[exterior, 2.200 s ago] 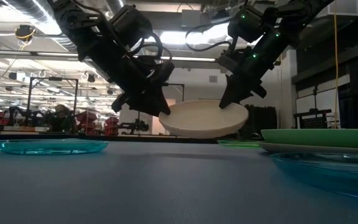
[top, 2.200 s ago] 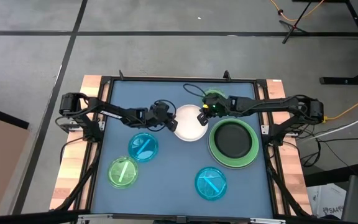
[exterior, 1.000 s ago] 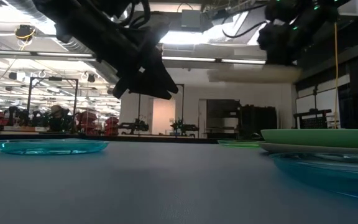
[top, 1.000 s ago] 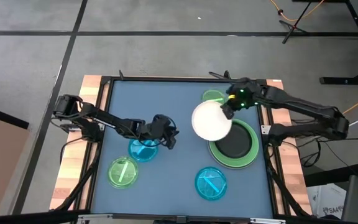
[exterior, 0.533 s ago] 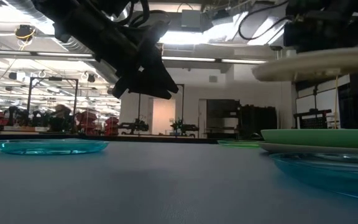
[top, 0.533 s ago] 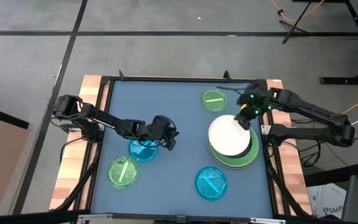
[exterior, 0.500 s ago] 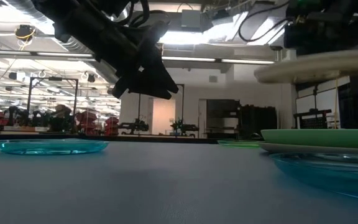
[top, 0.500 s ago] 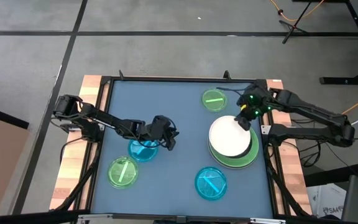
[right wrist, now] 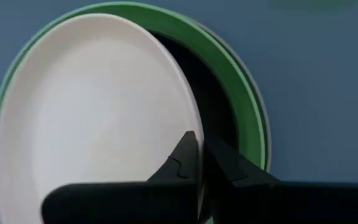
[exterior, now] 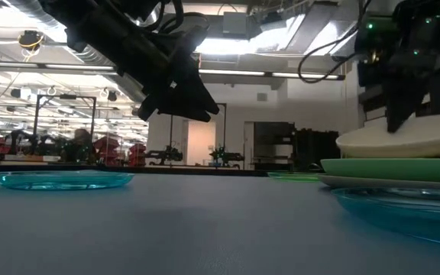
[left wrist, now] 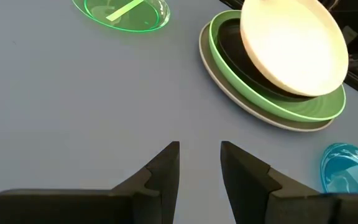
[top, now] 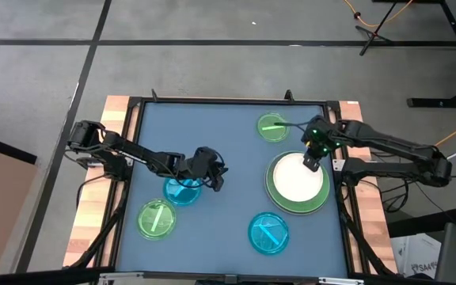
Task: Stack plastic plates
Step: Stack the white plate on top of the black plate
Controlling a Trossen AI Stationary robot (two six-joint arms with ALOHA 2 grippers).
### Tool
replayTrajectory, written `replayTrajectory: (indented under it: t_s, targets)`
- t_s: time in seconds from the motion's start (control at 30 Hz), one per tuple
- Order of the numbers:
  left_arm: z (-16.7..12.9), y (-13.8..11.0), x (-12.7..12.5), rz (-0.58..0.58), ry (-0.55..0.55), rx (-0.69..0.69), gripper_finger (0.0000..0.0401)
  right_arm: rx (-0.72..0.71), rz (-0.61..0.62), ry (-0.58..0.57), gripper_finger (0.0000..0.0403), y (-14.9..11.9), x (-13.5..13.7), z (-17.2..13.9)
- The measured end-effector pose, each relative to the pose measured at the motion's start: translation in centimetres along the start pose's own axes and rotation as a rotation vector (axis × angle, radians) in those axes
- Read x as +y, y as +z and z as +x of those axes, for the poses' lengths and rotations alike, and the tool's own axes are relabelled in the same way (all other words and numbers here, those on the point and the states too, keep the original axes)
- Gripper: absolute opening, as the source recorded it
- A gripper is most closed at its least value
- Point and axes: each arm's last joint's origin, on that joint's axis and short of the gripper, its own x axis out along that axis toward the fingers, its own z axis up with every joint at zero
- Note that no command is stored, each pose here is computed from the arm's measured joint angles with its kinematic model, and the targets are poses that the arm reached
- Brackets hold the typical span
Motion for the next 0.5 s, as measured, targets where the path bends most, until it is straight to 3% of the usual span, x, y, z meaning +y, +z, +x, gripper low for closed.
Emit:
replayTrajectory:
  t_s: [0.5]
  targets:
    - [0.01,-0.01,0.01,0.000,0.000,0.000,0.0110,0.012,0.053,-0.068,0.0005,-0.06,-0.30,0.58]
